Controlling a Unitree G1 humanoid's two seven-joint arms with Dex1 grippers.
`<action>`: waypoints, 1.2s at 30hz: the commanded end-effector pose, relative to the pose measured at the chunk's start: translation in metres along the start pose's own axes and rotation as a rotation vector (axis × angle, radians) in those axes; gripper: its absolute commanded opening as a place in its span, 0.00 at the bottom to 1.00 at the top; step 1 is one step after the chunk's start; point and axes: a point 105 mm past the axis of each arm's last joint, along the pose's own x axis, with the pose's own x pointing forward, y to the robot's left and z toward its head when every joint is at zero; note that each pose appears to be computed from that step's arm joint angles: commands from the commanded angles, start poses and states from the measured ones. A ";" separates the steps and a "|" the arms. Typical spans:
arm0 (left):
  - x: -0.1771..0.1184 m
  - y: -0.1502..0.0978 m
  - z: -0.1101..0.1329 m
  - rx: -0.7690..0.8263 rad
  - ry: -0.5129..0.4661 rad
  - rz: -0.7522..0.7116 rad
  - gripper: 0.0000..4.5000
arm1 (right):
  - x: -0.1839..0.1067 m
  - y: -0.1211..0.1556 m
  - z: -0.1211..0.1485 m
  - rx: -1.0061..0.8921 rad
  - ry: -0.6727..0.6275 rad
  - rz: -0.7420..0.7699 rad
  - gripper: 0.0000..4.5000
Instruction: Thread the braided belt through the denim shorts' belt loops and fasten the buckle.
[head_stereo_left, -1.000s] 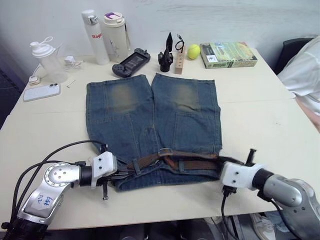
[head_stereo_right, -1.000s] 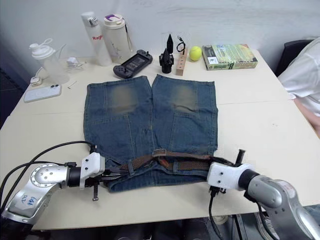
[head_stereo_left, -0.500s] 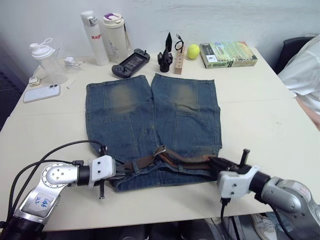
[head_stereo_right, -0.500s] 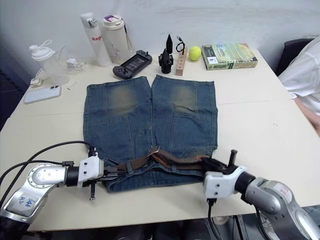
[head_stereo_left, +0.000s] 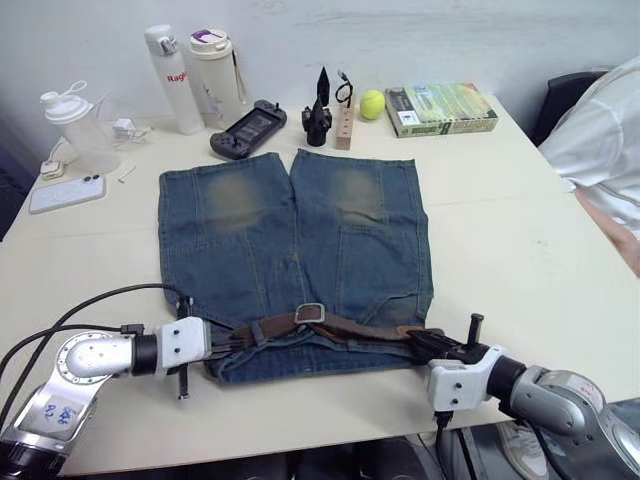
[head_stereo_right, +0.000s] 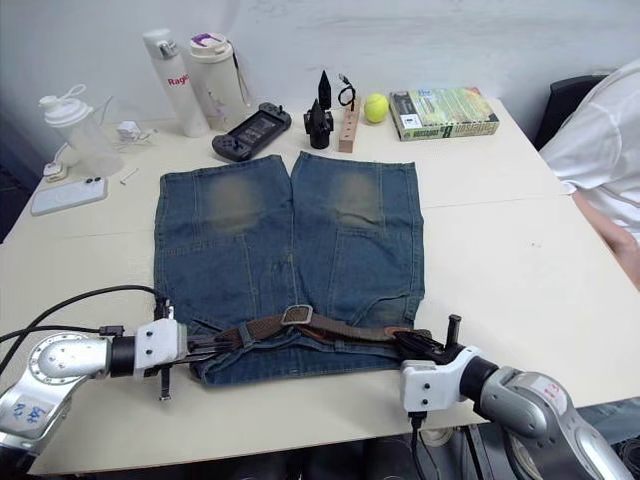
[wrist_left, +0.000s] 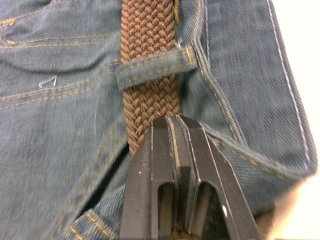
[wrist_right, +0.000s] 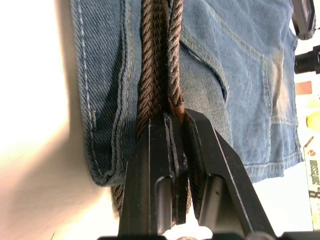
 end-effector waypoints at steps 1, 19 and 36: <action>-0.015 -0.022 -0.044 -0.061 0.191 -0.064 0.01 | -0.001 0.008 -0.020 0.001 0.083 0.027 0.00; -0.020 -0.021 -0.045 -0.050 0.130 0.028 0.00 | 0.008 -0.003 0.006 0.024 -0.026 -0.004 0.09; -0.059 -0.013 -0.012 -0.199 -0.009 0.076 0.00 | -0.034 -0.040 -0.001 0.330 -0.045 0.148 0.99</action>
